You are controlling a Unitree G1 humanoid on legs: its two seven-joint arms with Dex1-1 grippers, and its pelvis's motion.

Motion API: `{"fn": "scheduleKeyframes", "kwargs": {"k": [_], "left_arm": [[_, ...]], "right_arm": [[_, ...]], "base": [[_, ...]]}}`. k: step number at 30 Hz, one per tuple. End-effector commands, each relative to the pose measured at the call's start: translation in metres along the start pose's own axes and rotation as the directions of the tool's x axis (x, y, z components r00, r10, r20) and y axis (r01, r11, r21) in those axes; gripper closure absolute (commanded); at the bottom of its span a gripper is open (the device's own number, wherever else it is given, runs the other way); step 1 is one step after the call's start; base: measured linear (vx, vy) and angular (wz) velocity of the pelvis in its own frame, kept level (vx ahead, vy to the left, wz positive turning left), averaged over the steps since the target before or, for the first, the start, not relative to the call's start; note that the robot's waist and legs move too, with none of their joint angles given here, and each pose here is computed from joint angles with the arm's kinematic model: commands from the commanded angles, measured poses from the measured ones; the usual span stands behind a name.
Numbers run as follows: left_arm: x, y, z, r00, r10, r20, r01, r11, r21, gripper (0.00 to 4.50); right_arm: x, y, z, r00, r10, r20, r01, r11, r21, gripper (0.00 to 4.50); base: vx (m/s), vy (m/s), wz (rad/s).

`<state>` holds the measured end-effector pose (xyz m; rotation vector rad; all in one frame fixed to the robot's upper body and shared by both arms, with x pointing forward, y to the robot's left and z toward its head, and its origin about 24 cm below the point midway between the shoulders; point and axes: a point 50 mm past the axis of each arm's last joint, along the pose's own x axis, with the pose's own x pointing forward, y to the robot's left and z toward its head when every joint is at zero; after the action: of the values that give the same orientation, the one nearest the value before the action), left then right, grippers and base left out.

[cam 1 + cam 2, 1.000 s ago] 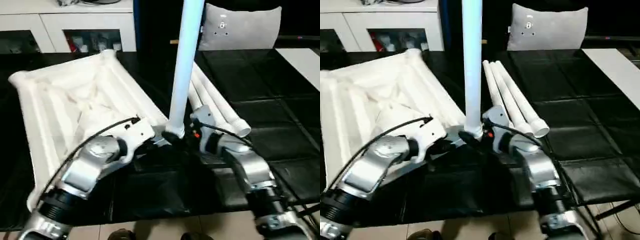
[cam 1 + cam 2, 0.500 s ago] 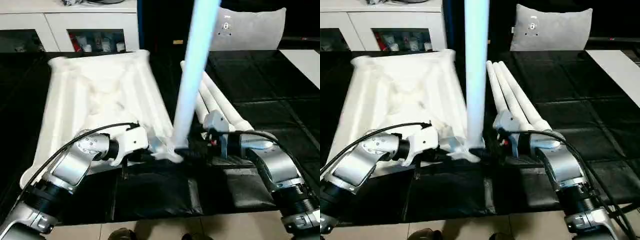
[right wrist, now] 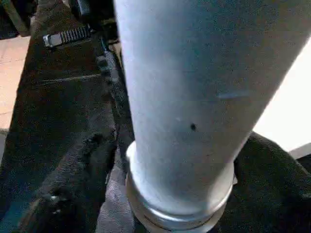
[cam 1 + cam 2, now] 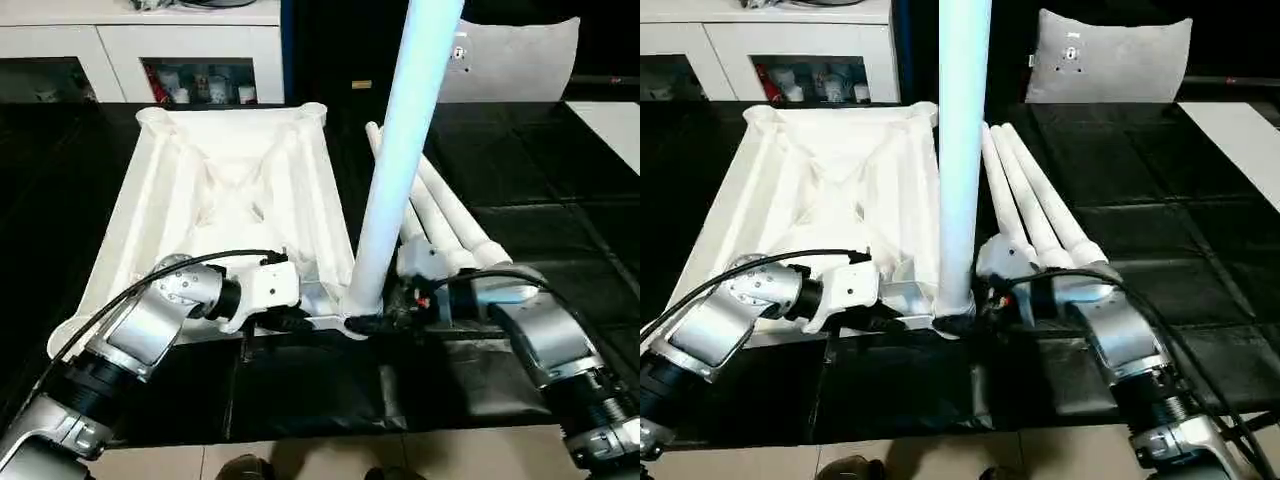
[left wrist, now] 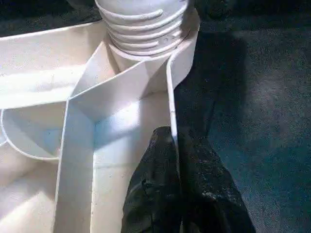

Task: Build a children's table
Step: Rotate leg to tighten

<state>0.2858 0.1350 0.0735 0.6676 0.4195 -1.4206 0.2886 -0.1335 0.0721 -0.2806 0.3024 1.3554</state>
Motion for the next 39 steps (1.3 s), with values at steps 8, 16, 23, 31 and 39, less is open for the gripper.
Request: {"fn": "scheduleKeyframes", "kwargs": {"k": [8, 16, 23, 31, 39], "left_arm": [[0.001, -0.003, 0.002, 0.998, -0.055, -0.012, 0.056, 0.997, 0.052, 4.50], [0.003, -0.008, 0.001, 1.000, -0.018, 0.016, 0.019, 1.000, -0.024, 4.50], [0.019, -0.007, 0.017, 0.974, 0.214, 0.078, -0.192, 0.955, -0.227, 4.50], [0.045, -0.010, 0.043, 0.929, 0.360, 0.087, -0.311, 0.886, -0.343, 4.50], [0.035, -0.003, 0.038, 0.915, 0.400, 0.049, -0.371, 0.883, -0.288, 4.50]], "right_arm": [[0.002, 0.001, 0.002, 0.999, 0.035, 0.026, -0.035, 0.999, 0.015, 1.57], [0.017, 0.010, -0.003, 0.996, 0.018, 0.084, -0.028, 0.993, 0.113, 1.78], [0.054, 0.008, -0.002, 0.974, -0.212, 0.075, 0.189, 0.953, 0.238, 1.80], [0.084, 0.000, 0.003, 0.913, -0.408, 0.014, 0.379, 0.860, 0.343, 1.80], [0.068, -0.004, 0.005, 0.895, -0.439, 0.077, 0.395, 0.861, 0.320, 0.65]], "base": [[0.000, 0.000, 0.00], [0.000, 0.000, 0.00], [0.000, 0.000, 0.00], [0.000, 0.000, 0.00], [0.000, 0.000, 0.00]]}}
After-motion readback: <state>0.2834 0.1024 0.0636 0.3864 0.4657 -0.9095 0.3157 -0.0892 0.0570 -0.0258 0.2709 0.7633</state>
